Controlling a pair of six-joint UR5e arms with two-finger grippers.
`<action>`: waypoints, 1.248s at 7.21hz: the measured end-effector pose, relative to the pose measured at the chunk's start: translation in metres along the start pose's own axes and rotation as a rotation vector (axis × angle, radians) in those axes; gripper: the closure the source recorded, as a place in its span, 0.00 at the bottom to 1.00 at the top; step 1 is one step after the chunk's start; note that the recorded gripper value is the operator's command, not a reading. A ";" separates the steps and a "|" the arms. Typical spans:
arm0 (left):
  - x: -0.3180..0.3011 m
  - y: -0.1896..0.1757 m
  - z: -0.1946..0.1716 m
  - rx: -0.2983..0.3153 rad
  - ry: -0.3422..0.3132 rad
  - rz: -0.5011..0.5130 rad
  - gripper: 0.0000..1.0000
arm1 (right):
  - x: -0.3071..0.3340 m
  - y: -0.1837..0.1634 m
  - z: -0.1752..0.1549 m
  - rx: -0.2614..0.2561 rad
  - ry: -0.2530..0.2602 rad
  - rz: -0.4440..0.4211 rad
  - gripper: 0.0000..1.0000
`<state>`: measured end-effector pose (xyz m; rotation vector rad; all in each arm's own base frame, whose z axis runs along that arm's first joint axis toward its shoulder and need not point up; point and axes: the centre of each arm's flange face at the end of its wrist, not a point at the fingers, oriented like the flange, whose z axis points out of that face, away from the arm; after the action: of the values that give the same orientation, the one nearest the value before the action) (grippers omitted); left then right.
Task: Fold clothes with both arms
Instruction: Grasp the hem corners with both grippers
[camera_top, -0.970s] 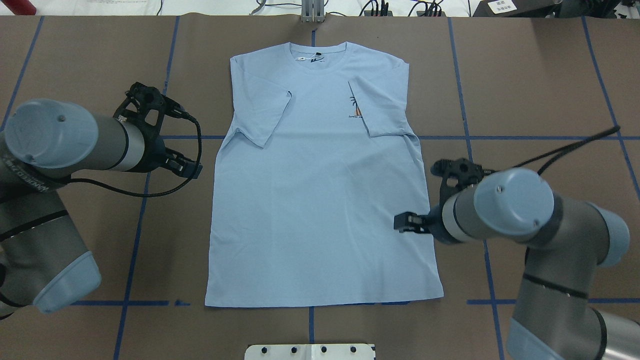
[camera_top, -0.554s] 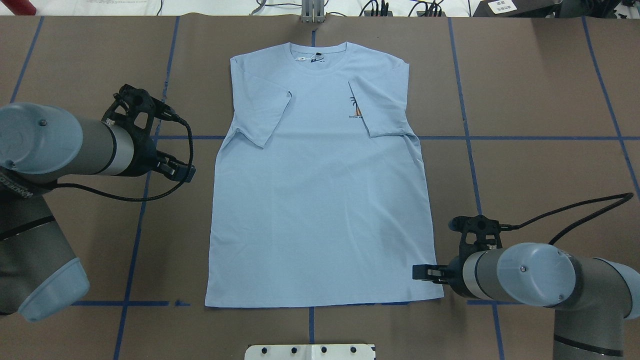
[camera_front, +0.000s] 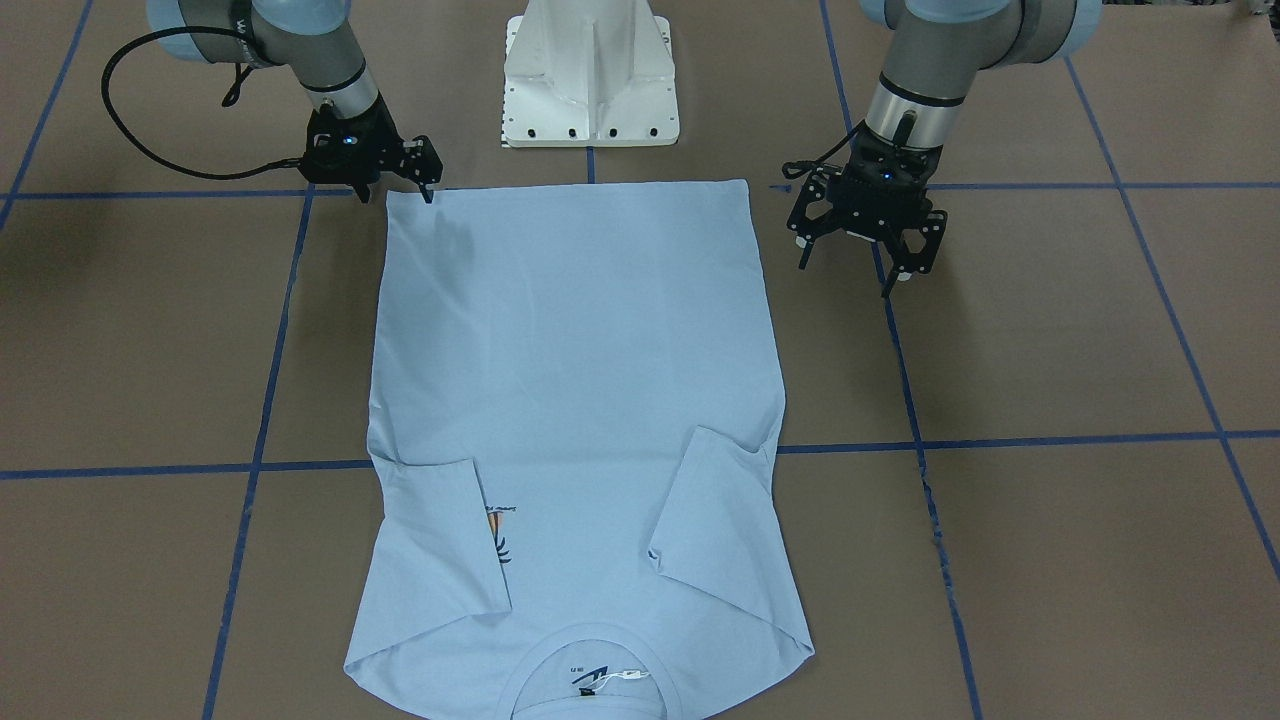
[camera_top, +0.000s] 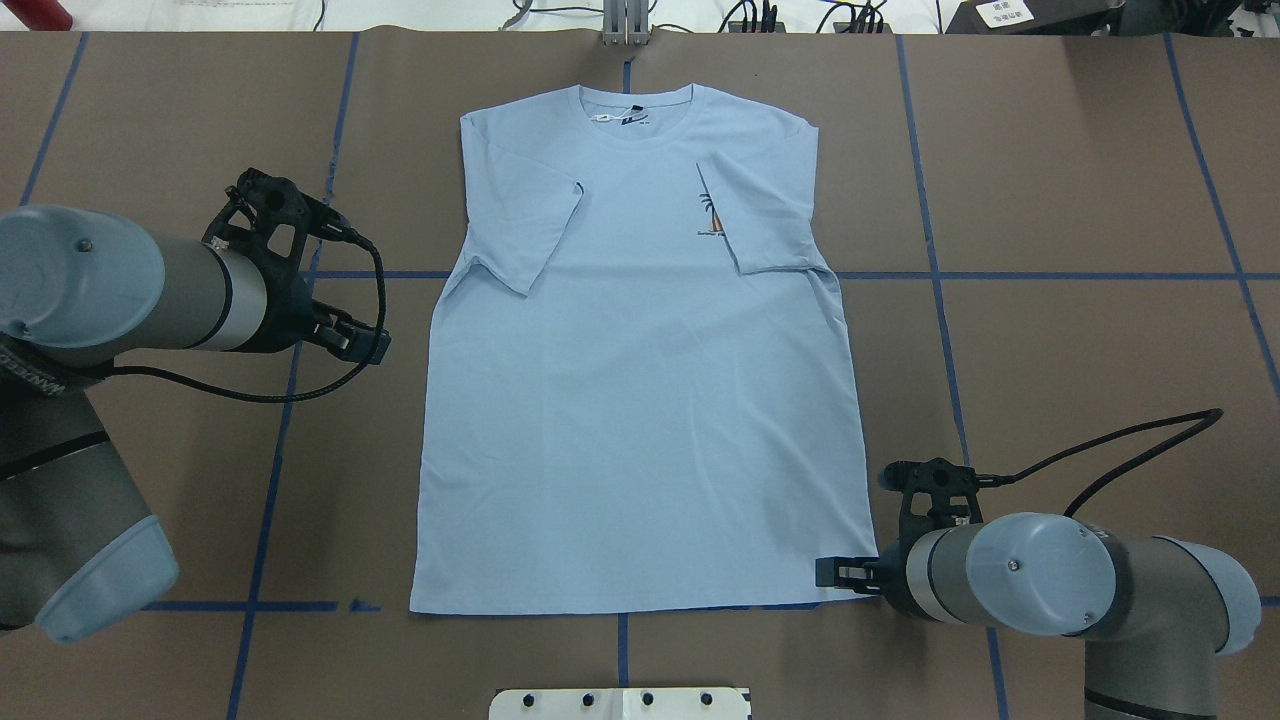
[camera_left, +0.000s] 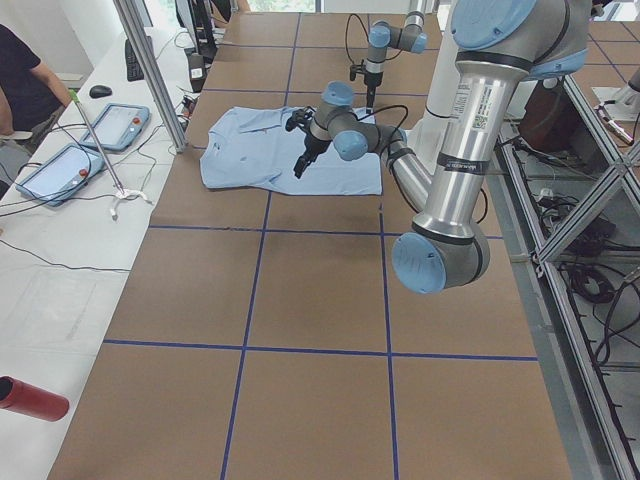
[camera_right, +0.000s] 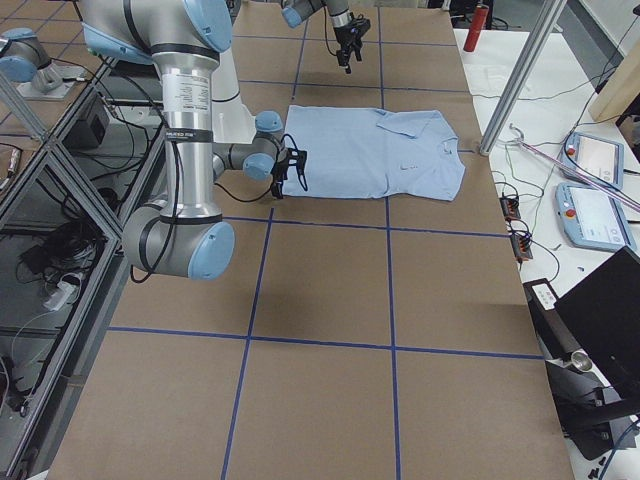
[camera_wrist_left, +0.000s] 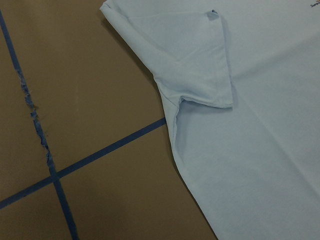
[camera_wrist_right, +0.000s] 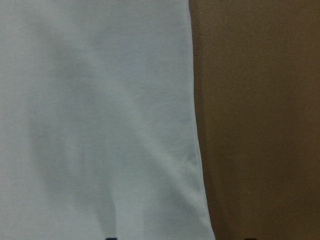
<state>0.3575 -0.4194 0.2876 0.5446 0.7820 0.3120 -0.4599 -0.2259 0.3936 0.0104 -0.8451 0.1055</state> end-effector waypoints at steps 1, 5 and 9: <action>0.000 0.000 0.000 0.000 0.000 0.000 0.00 | -0.001 0.000 0.003 -0.003 0.003 0.000 0.70; -0.001 0.000 0.002 -0.002 -0.003 0.001 0.00 | -0.003 -0.001 -0.001 -0.004 -0.005 0.001 1.00; 0.000 0.004 0.006 -0.017 0.000 -0.077 0.00 | -0.006 -0.002 -0.008 0.006 -0.020 0.007 1.00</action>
<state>0.3618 -0.4182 0.2935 0.4970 0.7979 0.2475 -0.4574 -0.2283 0.3841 0.0137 -0.8650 0.1148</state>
